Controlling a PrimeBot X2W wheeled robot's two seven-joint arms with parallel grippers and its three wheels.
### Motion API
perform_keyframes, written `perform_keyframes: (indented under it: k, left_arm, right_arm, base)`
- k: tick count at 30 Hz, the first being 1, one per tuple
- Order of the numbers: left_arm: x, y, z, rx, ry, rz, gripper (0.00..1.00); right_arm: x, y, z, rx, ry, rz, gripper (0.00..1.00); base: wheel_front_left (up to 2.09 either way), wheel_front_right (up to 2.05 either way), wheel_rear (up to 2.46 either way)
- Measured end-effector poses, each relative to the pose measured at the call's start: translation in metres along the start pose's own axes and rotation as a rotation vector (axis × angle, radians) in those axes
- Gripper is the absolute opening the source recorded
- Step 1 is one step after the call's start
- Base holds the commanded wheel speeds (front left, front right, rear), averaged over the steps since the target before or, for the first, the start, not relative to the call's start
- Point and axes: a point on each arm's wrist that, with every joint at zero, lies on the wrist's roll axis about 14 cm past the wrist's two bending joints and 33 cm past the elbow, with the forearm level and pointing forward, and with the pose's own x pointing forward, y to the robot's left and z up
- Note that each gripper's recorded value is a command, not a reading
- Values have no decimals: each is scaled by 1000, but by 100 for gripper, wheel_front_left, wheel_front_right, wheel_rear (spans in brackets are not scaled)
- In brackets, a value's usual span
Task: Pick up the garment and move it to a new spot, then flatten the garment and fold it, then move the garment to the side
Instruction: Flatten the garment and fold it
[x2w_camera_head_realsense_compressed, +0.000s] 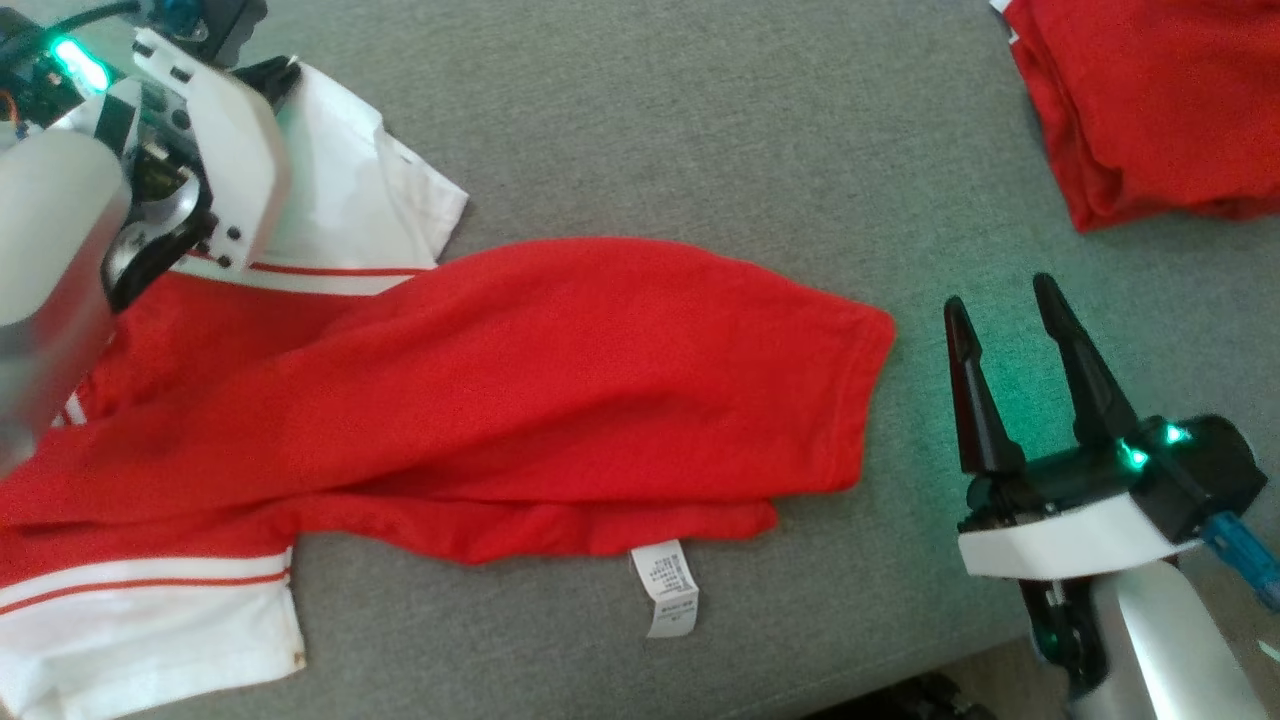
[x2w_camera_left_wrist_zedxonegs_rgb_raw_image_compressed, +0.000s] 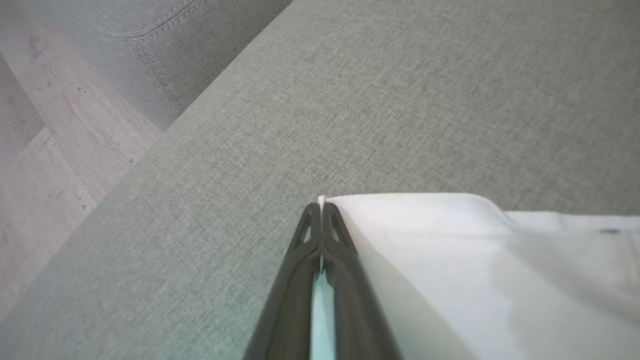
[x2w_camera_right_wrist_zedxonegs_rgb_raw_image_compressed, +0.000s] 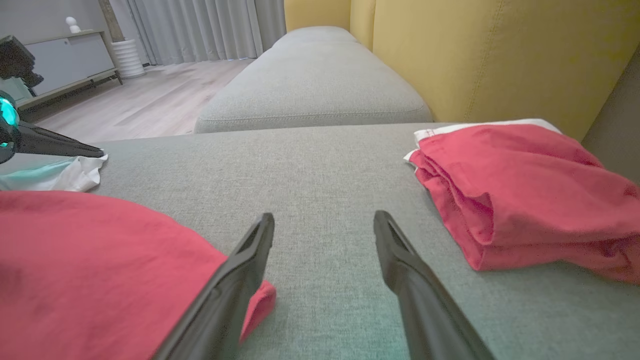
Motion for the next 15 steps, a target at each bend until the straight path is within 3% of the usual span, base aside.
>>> perform_keyframes:
  k: [8,15]
  left_arm:
    - [-29,18,14,66,-98,57,0]
    - [-53,28,22,92,-157,103,0]
  right_arm:
    - [-16,-2,-36,45,120,9,100]
    - [-7,21,-56,63,178,83,100]
  base:
    - [0,0,0]
    - [0,0,0]
